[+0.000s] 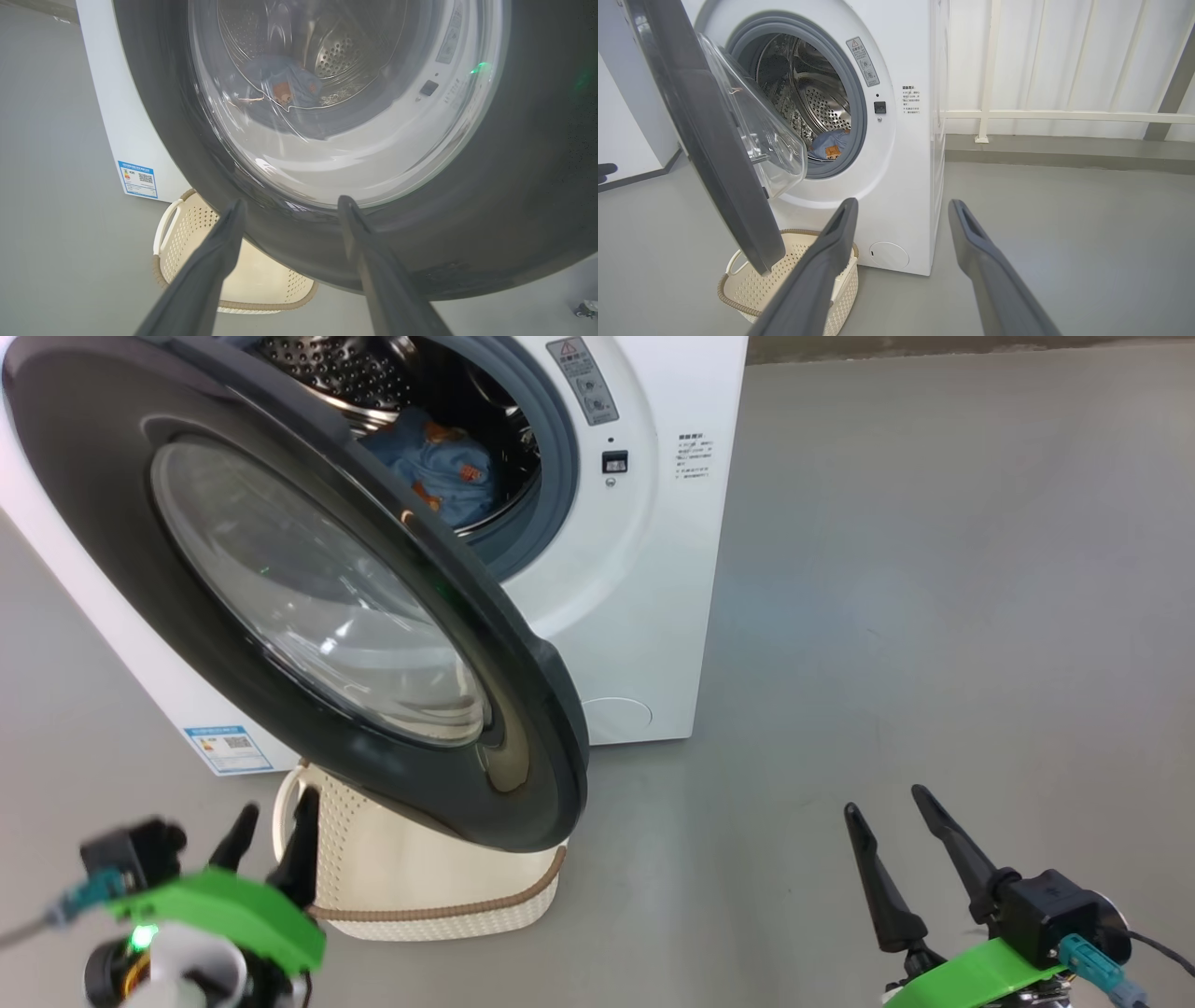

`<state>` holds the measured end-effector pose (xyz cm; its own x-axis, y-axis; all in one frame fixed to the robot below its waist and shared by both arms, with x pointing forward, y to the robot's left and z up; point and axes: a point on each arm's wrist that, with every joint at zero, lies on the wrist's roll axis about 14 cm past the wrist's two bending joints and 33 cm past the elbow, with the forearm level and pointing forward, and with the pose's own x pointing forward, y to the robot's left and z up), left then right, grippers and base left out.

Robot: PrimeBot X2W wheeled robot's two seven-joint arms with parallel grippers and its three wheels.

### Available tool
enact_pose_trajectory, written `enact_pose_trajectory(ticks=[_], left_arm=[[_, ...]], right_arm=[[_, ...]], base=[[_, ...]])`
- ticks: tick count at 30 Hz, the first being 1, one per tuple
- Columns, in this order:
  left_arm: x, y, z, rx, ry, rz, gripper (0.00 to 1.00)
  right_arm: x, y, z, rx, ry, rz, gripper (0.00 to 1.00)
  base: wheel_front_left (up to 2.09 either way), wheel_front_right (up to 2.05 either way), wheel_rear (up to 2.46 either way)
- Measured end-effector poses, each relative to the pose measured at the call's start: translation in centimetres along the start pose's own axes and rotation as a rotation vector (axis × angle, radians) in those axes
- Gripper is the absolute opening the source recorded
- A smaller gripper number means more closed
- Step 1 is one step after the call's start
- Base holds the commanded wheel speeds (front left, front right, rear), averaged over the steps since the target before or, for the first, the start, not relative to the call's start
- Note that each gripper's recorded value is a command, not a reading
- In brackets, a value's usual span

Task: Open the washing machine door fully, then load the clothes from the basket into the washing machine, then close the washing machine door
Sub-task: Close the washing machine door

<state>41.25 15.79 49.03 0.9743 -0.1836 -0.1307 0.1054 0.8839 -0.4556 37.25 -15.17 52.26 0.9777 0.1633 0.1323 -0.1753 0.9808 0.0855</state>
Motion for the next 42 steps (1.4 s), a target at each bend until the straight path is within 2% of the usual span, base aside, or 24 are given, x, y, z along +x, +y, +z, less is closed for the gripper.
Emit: enact_pose_trajectory(ticks=[8,11,15,22,31,42], left_arm=[[-2.1,1.0,-1.7,0.103,-0.065,0.051,1.00],[-2.7,0.3,-2.3,0.172,-0.068,0.036,1.00],[-3.1,-1.2,-0.8,0.247,-0.145,0.019,1.00],[-4.1,-1.2,-1.0,0.270,-0.172,0.039,1.00],[-5.9,2.2,-0.9,0.293,-0.178,0.139,1.00],[-6.6,2.9,-0.3,0.302,-0.199,0.147,1.00]], right_arm=[[-0.6,-1.2,0.6,-0.014,-0.014,-0.034,1.00],[-1.1,-1.5,0.4,-0.016,-0.007,-0.045,1.00],[-1.3,-2.1,0.5,-0.036,-0.008,-0.062,1.00],[-1.3,-2.5,0.2,-0.043,0.002,-0.070,1.00],[-2.1,-3.3,-0.6,-0.052,0.029,-0.100,1.00],[-2.3,-3.7,-0.6,-0.068,0.034,-0.114,1.00]], base=[[0.00,0.00,0.00],[0.00,0.00,0.00],[0.00,0.00,0.00],[0.00,0.00,0.00],[0.00,0.00,0.00],[0.00,0.00,0.00]])
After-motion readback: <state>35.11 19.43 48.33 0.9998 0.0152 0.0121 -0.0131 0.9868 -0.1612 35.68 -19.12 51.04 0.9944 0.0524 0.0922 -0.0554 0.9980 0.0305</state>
